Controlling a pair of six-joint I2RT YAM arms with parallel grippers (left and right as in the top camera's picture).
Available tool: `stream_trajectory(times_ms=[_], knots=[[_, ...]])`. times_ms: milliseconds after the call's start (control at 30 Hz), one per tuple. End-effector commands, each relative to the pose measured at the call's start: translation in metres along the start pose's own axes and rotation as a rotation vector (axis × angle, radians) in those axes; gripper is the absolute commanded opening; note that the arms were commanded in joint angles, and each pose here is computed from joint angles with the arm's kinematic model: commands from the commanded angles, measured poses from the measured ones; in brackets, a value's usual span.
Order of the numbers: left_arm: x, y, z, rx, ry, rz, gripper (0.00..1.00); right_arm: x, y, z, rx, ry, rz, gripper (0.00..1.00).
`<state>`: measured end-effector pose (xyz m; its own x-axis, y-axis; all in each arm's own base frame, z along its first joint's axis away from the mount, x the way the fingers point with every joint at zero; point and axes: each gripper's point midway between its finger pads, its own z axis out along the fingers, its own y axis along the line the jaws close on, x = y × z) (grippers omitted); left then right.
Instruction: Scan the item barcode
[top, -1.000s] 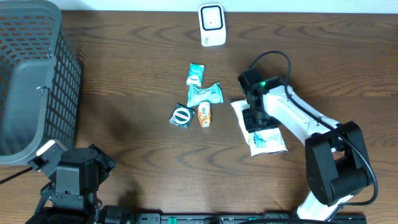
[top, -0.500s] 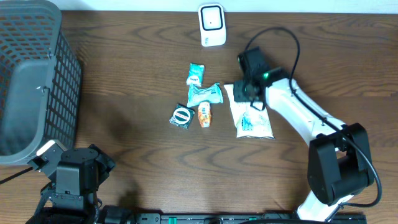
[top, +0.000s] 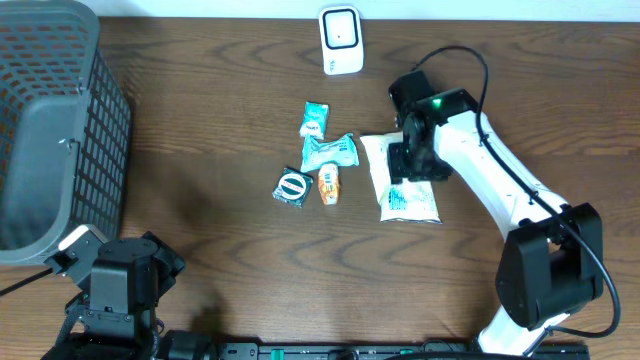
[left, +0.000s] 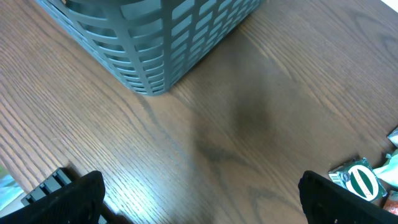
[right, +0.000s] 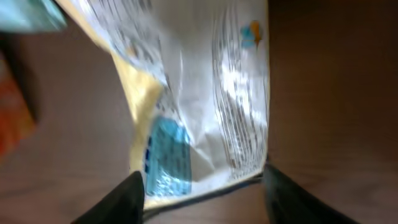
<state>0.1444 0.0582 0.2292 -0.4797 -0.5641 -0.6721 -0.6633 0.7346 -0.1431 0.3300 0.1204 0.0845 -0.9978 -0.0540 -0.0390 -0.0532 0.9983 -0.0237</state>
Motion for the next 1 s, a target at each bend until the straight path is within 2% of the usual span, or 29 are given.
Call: stream_trajectory(times_ms=[0,100,267,333,567,833,967], knots=[[-0.002,0.004,0.0,-0.017,-0.012,-0.018,0.98,0.02,-0.004,0.015,0.016,0.066,-0.022,0.49],[-0.002,0.004,0.0,-0.017,-0.012,-0.017,0.98,0.036,-0.004,0.033,0.028,0.106,-0.037,0.38],[-0.002,0.004,0.0,-0.017,-0.012,-0.018,0.98,0.045,0.005,0.061,0.009,0.086,-0.022,0.15],[-0.002,0.004,0.0,-0.017,-0.012,-0.017,0.98,0.045,0.006,0.063,0.009,0.082,-0.015,0.1],[-0.002,0.004,0.0,-0.017,-0.012,-0.018,0.97,0.022,0.012,0.026,0.004,0.043,-0.021,0.16],[-0.002,0.004,0.0,-0.017,-0.012,-0.018,0.98,-0.041,0.014,-0.002,0.033,-0.2,-0.005,0.35],[-0.002,0.004,0.0,-0.017,-0.012,-0.017,0.98,-0.053,0.008,0.003,0.075,-0.251,0.006,0.36]])
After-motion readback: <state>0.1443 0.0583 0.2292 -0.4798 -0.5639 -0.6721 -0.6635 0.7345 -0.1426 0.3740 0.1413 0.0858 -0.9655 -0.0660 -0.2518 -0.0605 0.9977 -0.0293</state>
